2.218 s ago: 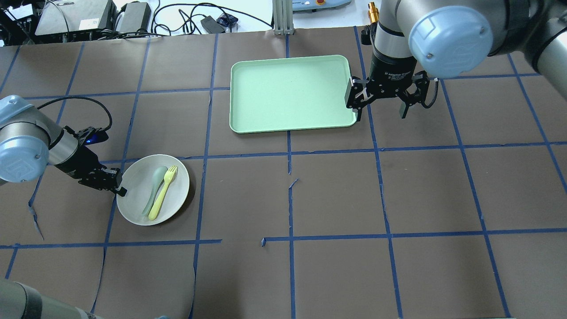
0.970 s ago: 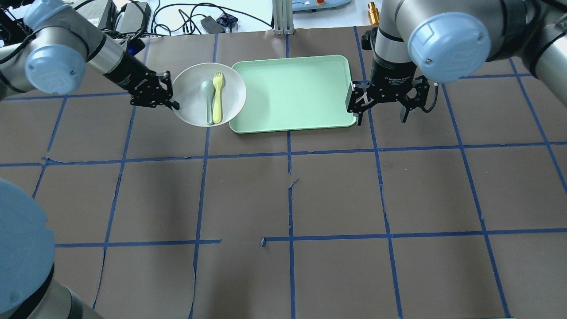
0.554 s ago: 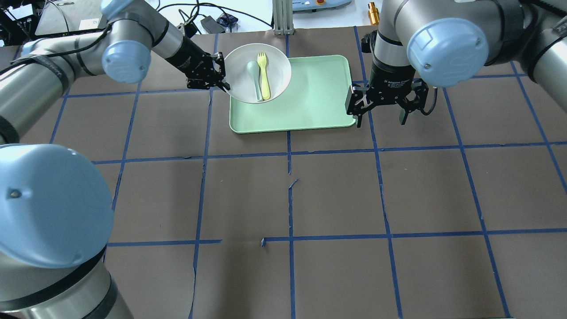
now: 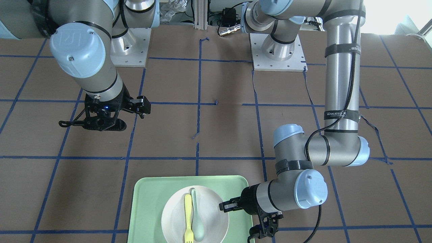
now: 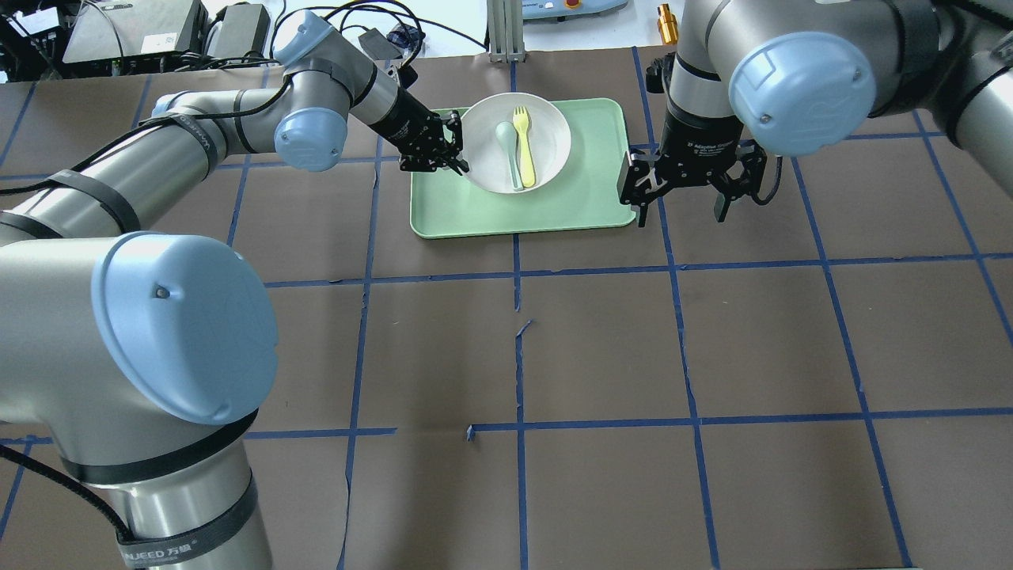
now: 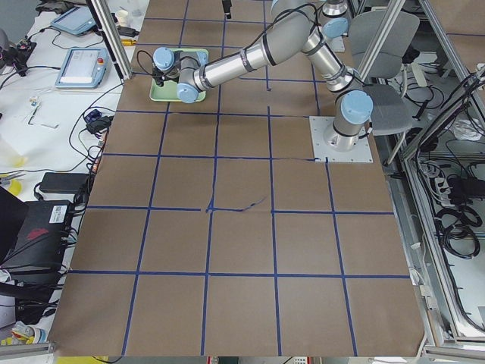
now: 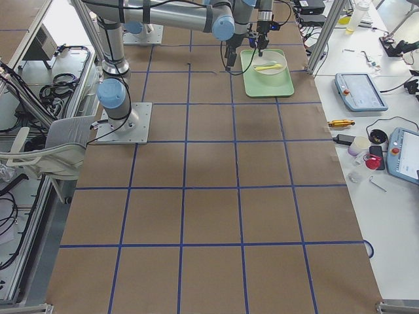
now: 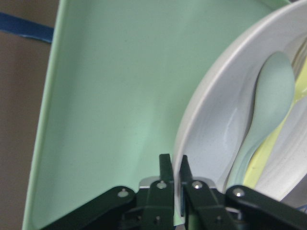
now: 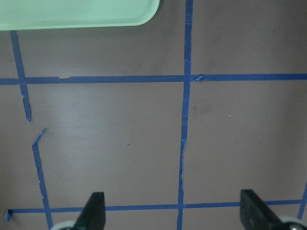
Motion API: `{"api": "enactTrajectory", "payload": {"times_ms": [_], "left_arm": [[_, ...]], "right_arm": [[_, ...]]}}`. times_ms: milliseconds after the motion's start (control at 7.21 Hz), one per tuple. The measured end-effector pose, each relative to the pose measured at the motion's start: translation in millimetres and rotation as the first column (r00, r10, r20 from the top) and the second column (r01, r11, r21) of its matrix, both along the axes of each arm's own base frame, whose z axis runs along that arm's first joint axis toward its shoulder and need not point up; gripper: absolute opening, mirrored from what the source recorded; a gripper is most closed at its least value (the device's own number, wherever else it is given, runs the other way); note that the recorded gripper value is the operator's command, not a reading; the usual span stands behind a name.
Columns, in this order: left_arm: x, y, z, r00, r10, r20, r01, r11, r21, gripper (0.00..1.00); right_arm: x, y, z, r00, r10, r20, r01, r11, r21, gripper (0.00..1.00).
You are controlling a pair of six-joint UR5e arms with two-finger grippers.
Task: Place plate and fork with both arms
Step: 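Carry the plate with the left gripper onto the mint-green tray, then open and raise the left gripper while the right gripper moves over the plate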
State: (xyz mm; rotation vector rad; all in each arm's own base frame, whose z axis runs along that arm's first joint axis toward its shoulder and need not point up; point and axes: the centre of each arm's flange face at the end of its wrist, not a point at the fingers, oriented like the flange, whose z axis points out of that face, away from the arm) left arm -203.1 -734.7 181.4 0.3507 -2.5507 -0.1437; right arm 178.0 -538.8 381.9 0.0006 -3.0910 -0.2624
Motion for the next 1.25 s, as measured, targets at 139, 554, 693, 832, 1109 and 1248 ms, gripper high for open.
{"api": "enactTrajectory", "payload": {"times_ms": [139, 554, 693, 832, 1109, 1248], "left_arm": [[-2.9, -0.3, -8.3, 1.0, -0.022, 0.002, 0.022, 1.0, -0.007, 0.06], [-6.5, 1.2, -13.7, 0.999, -0.044, 0.01, 0.044, 0.999, -0.017, 1.0], [-7.7, 2.2, -7.0, 0.999, -0.037, 0.01, 0.037, 0.999, -0.019, 1.0], [-7.7, 4.4, 10.5, 0.999, -0.035, 0.018, 0.035, 0.999, -0.037, 1.0], [4.8, 14.2, 58.7, 0.99, -0.043, 0.135, 0.054, 0.995, -0.08, 1.0], [13.3, 25.7, 83.6, 0.971, -0.082, 0.223, 0.102, 0.992, -0.08, 1.0]], "right_arm": [[0.1, -0.2, -0.5, 1.0, 0.0, 0.001, 0.0, 1.0, 0.0, 1.0], [0.4, -3.7, 1.5, 1.0, 0.008, 0.005, -0.008, 1.0, -0.016, 1.0], [0.6, -7.1, 4.0, 1.0, 0.021, 0.008, -0.021, 0.999, -0.035, 1.0], [1.4, -13.2, 5.3, 1.0, 0.026, 0.014, -0.025, 0.997, -0.068, 1.0], [6.1, -42.4, -1.6, 0.999, 0.012, 0.039, -0.005, 0.983, -0.181, 1.0], [10.8, -62.5, -7.4, 0.998, 0.011, 0.061, 0.004, 0.974, -0.227, 0.91]]}}
